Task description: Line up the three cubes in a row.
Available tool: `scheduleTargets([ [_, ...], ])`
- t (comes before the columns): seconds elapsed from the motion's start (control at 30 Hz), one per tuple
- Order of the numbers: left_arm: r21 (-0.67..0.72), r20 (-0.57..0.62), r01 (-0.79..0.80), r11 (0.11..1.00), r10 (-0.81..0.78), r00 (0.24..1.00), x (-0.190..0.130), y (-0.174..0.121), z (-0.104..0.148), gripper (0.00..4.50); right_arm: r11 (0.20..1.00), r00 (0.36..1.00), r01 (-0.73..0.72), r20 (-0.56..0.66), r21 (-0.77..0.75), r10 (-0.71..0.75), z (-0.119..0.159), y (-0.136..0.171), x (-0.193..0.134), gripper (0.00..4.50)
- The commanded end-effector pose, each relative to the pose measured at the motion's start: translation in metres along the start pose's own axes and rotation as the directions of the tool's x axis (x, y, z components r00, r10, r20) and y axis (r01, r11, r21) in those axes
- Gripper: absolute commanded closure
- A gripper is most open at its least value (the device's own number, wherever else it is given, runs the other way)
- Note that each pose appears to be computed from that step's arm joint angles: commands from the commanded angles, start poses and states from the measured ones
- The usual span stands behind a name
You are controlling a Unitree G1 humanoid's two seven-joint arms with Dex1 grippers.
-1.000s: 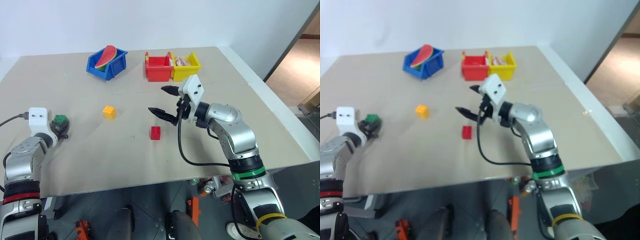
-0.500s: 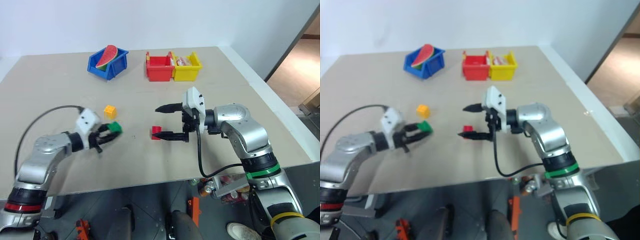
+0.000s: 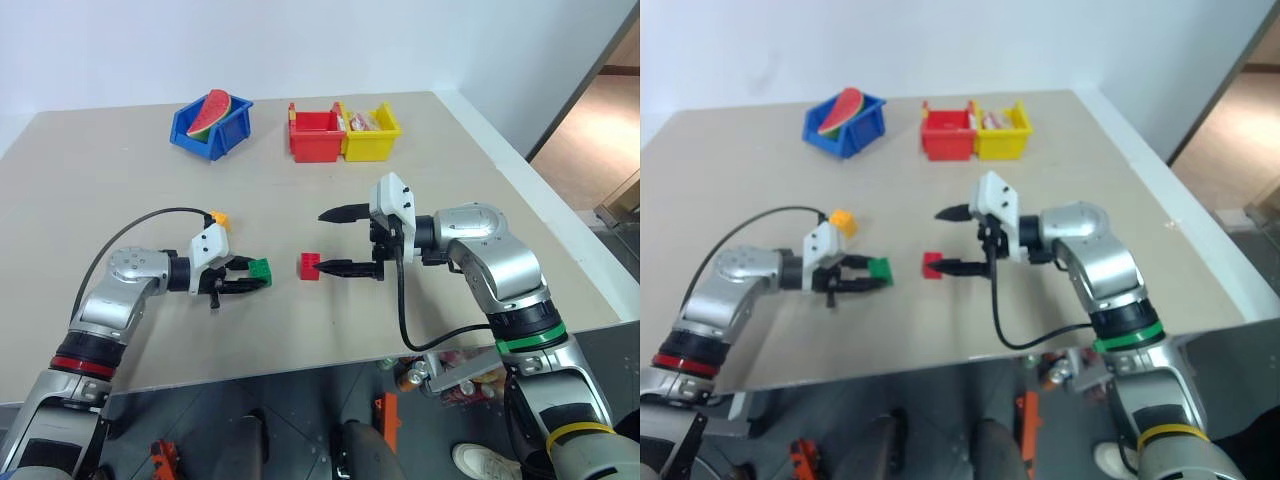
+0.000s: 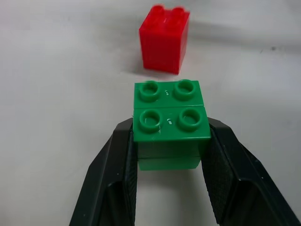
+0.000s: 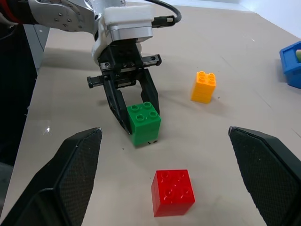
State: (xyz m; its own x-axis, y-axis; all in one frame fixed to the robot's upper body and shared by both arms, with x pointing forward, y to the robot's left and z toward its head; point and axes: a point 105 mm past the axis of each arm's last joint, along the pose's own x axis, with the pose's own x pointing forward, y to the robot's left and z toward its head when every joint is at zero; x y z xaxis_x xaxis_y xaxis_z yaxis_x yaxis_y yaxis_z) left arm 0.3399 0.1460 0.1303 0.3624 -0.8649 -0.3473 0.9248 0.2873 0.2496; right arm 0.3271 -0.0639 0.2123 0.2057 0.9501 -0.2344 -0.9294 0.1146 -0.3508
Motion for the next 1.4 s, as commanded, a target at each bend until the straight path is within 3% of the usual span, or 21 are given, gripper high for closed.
scheduleTargets([
  [0.03,0.044,0.035,0.004,0.999,-0.005,0.999,-0.001,0.005,0.010,3.19,0.998,0.999,0.024,0.026,-0.052,-0.022,0.014,-0.003,-0.005,0.00],
  [1.37,0.101,-0.006,0.085,0.991,-0.085,0.996,0.022,0.009,0.001,3.19,0.999,1.000,-0.014,-0.010,-0.046,0.013,0.005,0.002,-0.003,0.00],
  [1.4,0.098,-0.008,0.088,0.991,-0.088,0.996,0.022,0.009,0.001,2.69,0.999,1.000,-0.013,-0.010,-0.046,0.013,0.004,0.002,-0.003,0.00],
])
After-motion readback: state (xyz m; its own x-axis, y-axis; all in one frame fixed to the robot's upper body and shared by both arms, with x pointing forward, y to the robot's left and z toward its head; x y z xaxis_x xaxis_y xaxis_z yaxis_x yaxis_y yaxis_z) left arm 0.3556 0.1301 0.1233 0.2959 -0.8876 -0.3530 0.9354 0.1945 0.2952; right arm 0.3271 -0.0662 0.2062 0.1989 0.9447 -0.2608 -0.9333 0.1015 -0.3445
